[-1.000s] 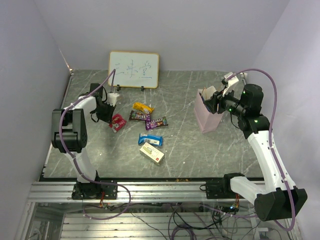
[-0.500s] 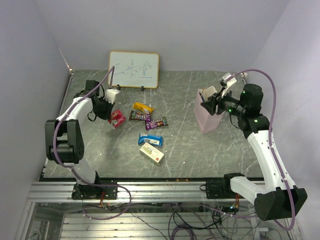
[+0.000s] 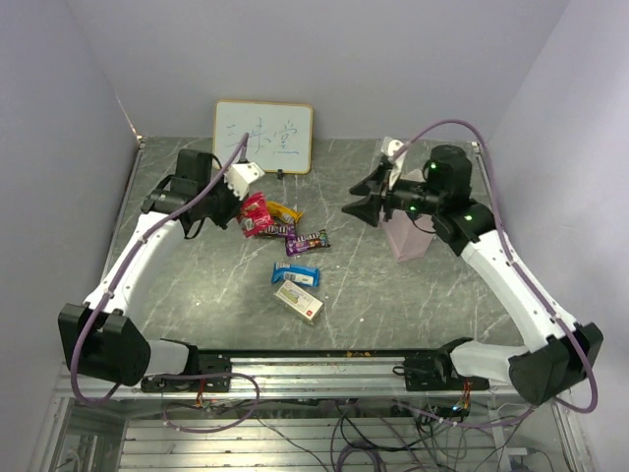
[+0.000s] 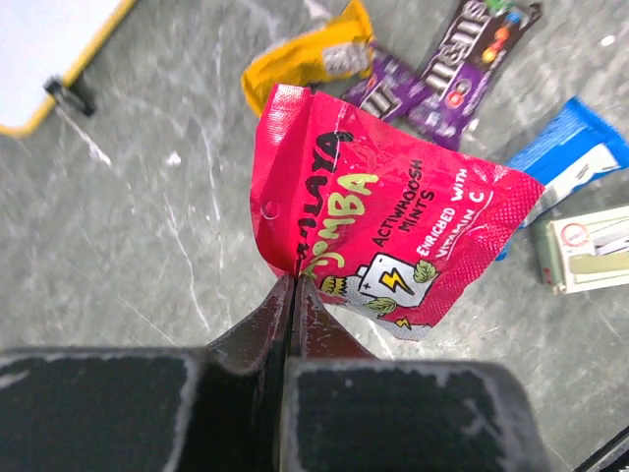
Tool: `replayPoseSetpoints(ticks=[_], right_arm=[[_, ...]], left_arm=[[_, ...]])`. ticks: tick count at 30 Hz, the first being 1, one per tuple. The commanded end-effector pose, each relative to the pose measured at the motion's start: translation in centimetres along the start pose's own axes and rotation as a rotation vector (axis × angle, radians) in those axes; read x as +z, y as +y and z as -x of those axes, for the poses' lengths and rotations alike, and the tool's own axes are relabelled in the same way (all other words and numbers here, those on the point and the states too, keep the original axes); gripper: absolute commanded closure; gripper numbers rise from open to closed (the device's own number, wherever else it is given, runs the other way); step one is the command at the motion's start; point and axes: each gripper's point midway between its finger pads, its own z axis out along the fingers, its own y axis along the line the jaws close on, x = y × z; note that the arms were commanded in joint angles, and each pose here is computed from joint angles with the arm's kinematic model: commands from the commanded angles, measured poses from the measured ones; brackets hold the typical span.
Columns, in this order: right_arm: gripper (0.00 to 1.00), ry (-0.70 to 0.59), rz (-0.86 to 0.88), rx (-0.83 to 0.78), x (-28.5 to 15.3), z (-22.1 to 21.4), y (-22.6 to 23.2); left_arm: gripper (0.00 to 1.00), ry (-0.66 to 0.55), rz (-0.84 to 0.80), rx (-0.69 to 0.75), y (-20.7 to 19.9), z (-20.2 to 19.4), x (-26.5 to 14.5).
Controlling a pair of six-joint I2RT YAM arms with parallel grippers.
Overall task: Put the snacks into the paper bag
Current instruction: Pick up the snack from the center of the board.
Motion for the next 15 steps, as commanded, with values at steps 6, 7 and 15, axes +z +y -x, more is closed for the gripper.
replayPoseSetpoints(ticks=[6,7,15], right_arm=[[0.48,-0.052,0.150,0.223,7.0,-0.6,0.5],[0.48,-0.073,0.163,0.240,7.5,-0.3,0.4],[0.40,-0.112,0.256,0.386,10.0,0.1,0.9]], left_arm=[[0.93,-0.183,0.090,0.165,-1.9,9.3,-3.6],[0.93,-0.196,0.096,0.180,-2.2,10.0,-3.9],[0.93,-0.267,0.126,0.238,-4.3,13.1,-4.7]])
